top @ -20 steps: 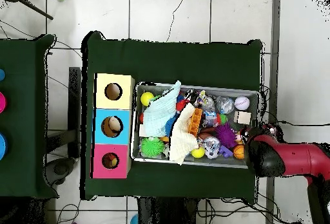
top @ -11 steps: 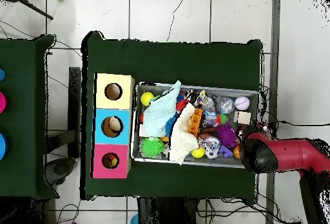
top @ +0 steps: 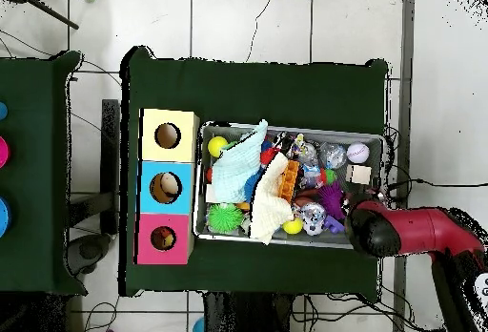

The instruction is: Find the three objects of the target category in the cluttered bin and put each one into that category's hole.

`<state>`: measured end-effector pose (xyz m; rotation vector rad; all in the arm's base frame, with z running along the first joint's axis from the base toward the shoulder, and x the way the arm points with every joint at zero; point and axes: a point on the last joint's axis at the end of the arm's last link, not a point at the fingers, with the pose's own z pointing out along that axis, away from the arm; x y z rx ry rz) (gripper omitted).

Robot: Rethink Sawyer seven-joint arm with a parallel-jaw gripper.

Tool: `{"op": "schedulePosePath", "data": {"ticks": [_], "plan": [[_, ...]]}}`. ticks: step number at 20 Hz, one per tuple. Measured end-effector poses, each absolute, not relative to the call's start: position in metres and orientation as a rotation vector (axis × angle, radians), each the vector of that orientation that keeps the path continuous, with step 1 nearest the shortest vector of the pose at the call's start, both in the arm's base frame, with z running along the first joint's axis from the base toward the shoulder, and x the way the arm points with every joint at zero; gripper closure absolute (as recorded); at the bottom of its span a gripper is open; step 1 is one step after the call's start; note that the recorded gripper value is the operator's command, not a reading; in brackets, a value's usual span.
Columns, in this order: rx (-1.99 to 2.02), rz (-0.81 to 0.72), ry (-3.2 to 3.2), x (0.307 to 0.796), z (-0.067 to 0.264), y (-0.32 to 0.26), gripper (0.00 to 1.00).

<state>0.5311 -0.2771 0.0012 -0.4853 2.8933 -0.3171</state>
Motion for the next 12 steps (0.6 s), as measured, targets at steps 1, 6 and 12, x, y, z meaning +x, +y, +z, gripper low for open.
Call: {"op": "schedulePosePath", "data": {"ticks": [1,6,12], "plan": [[-0.483,-0.316,2.9,0.528,-0.001,-0.278,0.0],[-0.471,-0.306,2.927,0.517,-0.01,-0.28,0.0],[-0.466,-0.303,2.94,0.511,-0.014,-0.282,0.0]]}}
